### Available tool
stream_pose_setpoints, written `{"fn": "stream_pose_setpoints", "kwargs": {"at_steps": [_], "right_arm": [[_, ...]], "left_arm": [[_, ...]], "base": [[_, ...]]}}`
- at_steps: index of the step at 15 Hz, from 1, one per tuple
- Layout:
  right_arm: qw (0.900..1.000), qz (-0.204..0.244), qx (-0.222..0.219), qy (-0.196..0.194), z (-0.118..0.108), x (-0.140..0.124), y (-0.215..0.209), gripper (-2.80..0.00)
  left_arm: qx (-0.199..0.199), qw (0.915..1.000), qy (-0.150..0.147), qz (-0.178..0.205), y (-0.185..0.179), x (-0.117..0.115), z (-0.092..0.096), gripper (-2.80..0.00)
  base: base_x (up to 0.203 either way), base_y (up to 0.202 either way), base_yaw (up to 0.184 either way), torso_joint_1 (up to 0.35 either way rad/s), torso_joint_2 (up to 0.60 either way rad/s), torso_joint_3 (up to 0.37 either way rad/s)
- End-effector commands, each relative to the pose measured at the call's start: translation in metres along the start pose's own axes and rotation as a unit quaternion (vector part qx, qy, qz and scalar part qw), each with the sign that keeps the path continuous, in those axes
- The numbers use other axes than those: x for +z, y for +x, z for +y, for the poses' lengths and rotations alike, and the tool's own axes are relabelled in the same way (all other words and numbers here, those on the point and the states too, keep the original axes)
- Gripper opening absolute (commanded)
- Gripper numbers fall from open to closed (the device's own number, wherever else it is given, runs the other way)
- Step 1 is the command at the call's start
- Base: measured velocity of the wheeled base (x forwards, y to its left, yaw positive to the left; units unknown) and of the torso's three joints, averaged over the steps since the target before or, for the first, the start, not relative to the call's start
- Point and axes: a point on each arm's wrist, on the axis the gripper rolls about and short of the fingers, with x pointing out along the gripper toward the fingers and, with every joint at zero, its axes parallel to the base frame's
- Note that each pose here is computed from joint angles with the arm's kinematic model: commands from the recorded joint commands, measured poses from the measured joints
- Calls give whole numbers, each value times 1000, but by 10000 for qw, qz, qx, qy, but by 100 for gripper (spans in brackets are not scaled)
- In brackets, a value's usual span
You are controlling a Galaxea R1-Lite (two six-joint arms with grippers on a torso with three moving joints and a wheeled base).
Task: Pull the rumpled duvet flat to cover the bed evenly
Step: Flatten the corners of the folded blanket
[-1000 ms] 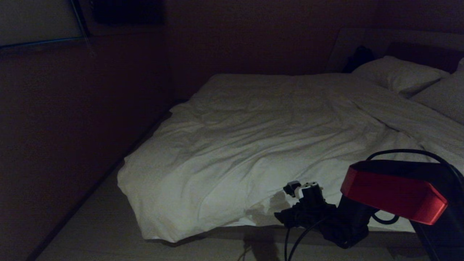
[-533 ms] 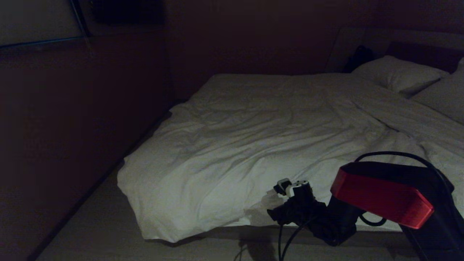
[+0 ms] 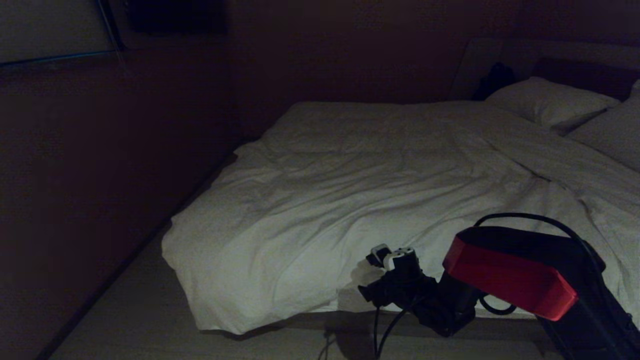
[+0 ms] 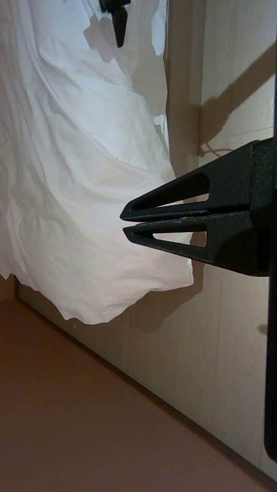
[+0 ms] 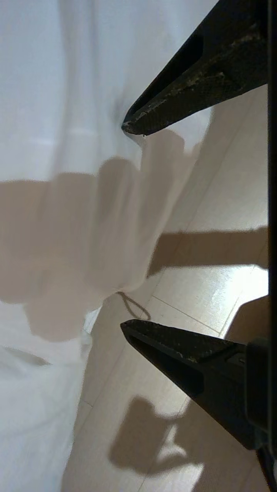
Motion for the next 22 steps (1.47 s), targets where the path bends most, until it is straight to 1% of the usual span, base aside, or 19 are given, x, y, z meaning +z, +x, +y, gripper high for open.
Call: {"fn": "stream_pose_setpoints", "kwargs": {"at_steps": [1, 5, 9, 11, 14, 16, 18, 21, 22], "right_arm": [[10000, -22, 1, -30, 2, -2, 6, 0], [9998, -160, 16, -93, 5, 3, 14, 0], [9998, -184, 7, -89, 5, 5, 16, 0], [9998, -170, -7, -96, 5, 4, 16, 0], [9997, -127, -145, -125, 5, 3, 14, 0], [9998, -124, -127, -136, 8, 3, 13, 0], [9998, -9, -87, -178, 11, 2, 11, 0], [9998, 13, -85, -181, 11, 2, 11, 0], [9998, 12, -85, -189, 11, 2, 11, -280]], "left_arm": [[0, 10000, -4, 4, 0, 0, 0, -280], [0, 10000, -4, 7, 0, 0, 0, -280], [0, 10000, -4, -3, 0, 0, 0, -280], [0, 10000, -3, -2, 0, 0, 0, -280], [0, 10000, -4, -3, 0, 0, 0, -280], [0, 10000, -4, 4, 0, 0, 0, -280], [0, 10000, -4, 4, 0, 0, 0, -280], [0, 10000, -4, -3, 0, 0, 0, -280], [0, 10000, -4, 3, 0, 0, 0, -280]], "base": [[0, 0, 0, 0, 0, 0], [0, 0, 0, 0, 0, 0], [0, 0, 0, 0, 0, 0], [0, 0, 0, 0, 0, 0], [0, 0, 0, 0, 0, 0], [0, 0, 0, 0, 0, 0], [0, 0, 0, 0, 0, 0], [0, 0, 0, 0, 0, 0], [0, 0, 0, 0, 0, 0]]}}
